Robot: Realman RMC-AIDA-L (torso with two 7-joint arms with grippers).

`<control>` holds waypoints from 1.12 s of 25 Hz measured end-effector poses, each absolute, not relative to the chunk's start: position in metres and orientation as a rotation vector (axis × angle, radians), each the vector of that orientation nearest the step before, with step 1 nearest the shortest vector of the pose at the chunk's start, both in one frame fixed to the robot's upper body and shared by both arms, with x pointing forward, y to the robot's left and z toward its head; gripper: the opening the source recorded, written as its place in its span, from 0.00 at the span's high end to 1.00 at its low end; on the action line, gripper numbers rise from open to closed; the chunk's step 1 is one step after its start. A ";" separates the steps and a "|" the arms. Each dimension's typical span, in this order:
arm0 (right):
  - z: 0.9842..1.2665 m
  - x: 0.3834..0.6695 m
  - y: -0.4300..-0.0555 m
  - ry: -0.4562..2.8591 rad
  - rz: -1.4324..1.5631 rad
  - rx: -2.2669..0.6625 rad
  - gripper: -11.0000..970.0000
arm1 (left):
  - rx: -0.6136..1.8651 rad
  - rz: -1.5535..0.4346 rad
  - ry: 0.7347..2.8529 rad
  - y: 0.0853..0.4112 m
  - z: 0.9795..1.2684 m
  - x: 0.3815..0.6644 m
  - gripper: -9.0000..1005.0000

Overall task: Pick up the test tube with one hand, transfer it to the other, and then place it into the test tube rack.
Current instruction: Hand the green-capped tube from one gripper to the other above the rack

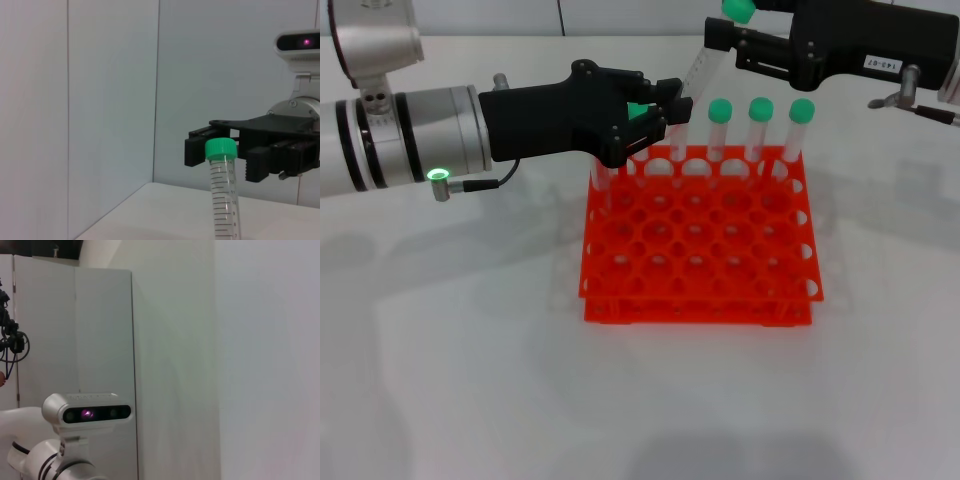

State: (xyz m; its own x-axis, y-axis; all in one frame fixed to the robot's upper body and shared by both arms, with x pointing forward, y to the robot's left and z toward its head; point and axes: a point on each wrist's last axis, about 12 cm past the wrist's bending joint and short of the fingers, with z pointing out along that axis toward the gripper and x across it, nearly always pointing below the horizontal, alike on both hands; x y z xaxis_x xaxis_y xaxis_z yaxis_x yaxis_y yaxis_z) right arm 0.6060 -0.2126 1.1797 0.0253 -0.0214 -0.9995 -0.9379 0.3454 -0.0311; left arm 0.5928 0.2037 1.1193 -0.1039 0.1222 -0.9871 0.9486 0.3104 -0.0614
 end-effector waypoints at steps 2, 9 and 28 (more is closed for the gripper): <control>1.180 0.607 -0.213 1.351 0.915 -0.966 0.41 | 1.029 -0.965 1.503 0.204 1.119 0.593 0.87; 1.179 0.608 -0.213 1.364 0.909 -0.954 0.51 | 1.030 -0.964 1.503 0.204 1.119 0.593 0.87; 1.180 0.610 -0.213 1.369 0.901 -0.963 0.70 | 1.034 -0.958 1.501 0.204 1.120 0.594 0.87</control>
